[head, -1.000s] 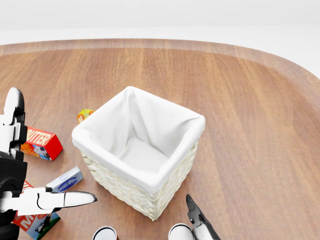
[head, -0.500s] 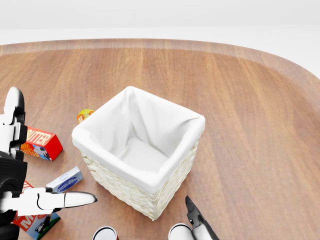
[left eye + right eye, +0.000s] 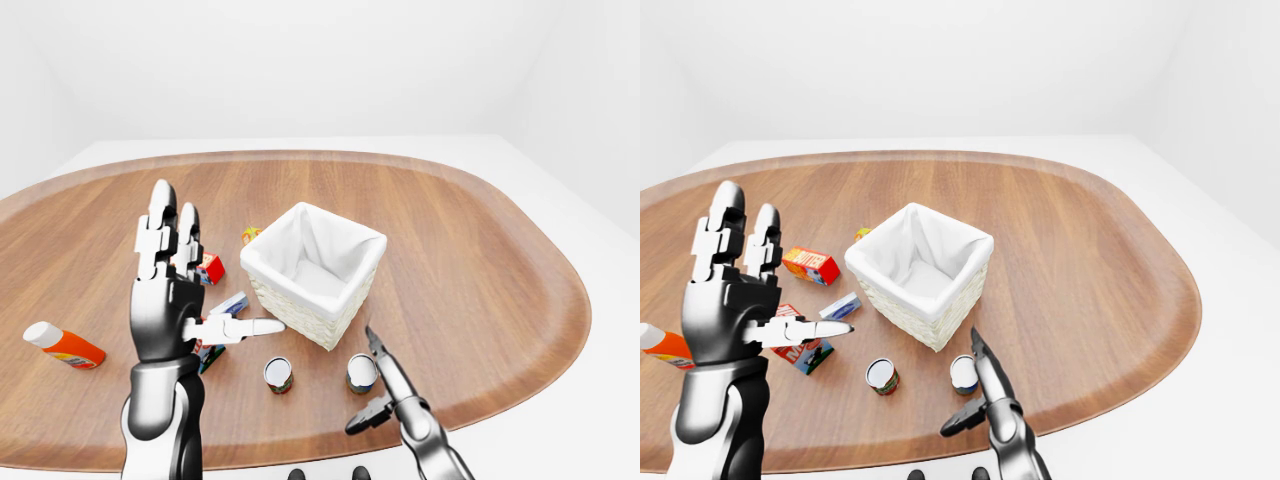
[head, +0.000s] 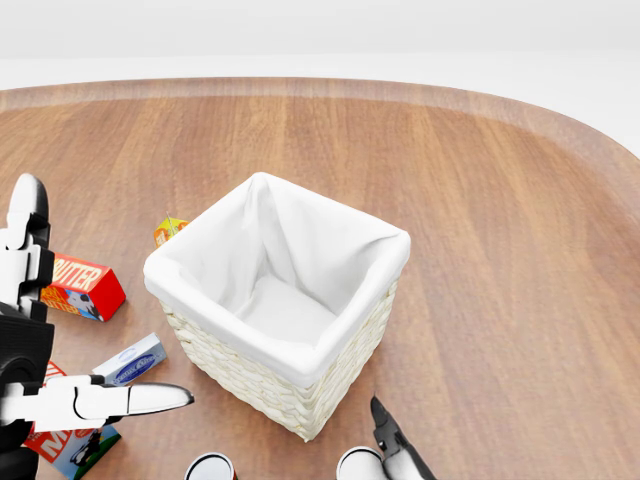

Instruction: Pick up the alphabet soup, and put it in the basket.

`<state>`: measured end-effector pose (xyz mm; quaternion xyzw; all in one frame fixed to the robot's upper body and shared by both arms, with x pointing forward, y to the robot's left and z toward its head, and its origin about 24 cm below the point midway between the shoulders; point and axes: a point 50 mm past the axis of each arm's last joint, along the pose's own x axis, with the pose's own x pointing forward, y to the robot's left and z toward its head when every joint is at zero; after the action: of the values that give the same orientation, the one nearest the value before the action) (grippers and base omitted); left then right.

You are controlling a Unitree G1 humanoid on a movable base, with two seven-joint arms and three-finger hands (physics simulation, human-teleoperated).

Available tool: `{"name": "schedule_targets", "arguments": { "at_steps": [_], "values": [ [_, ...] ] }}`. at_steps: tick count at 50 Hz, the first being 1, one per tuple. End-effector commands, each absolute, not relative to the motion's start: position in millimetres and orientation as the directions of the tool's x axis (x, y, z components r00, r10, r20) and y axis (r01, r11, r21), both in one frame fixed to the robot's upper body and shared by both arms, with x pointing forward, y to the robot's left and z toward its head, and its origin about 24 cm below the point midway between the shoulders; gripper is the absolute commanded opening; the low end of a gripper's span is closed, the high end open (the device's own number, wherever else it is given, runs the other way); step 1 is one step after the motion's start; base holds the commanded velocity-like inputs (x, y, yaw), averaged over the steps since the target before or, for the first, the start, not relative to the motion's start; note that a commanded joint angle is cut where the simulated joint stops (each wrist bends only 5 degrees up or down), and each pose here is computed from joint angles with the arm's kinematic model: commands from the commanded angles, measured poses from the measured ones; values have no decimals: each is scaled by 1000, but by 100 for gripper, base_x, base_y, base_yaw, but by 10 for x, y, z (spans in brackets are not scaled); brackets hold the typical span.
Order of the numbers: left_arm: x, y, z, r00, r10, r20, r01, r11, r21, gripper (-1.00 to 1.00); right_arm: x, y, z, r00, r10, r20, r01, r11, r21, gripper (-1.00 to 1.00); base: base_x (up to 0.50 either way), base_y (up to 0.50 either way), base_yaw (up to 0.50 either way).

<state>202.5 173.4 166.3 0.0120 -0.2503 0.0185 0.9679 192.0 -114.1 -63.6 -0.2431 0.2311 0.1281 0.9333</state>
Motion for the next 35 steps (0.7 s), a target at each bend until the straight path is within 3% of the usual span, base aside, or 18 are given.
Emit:
{"name": "schedule_targets", "arguments": {
  "at_steps": [1,8,9,10,11,12,13,14,15,35],
  "values": [
    [2024,1735,1664,874,30,485,-42,999,14,100,1919,-1143,-653,858,123,-499,-354,846,-399,100,0,0,0],
    [2026,1733,1663,874,29,485,-42,999,16,100,1919,-1149,-661,857,118,-501,-352,844,-405,100,0,0,0],
    [2027,1733,1661,874,29,485,-41,999,15,100,1919,-1150,-662,857,117,-501,-352,844,-405,55,0,0,0],
    [2028,1733,1658,875,28,483,-41,999,16,100,1916,-1150,-660,857,116,-502,-352,843,-406,49,0,0,0],
    [2027,1732,1661,874,28,484,-41,999,15,100,1914,-1152,-662,857,114,-502,-351,843,-407,20,0,0,0],
    [2027,1732,1661,874,28,484,-41,999,15,100,1913,-1153,-661,857,113,-502,-350,843,-408,-34,0,0,0],
    [2030,1732,1656,876,28,482,-41,999,16,100,1912,-1153,-659,858,113,-502,-350,843,-408,-54,0,0,0],
    [2032,1732,1653,876,28,481,-41,999,16,100,1914,-1153,-659,857,112,-502,-350,843,-408,-60,0,0,0],
    [2033,1732,1652,877,27,480,-40,999,16,100,1917,-1157,-667,857,109,-503,-348,843,-410,-100,0,0,0],
    [2025,1734,1648,877,28,479,-40,999,15,100,1910,-1150,-650,860,109,-498,-345,844,-411,-100,0,0,0]
  ]
}}
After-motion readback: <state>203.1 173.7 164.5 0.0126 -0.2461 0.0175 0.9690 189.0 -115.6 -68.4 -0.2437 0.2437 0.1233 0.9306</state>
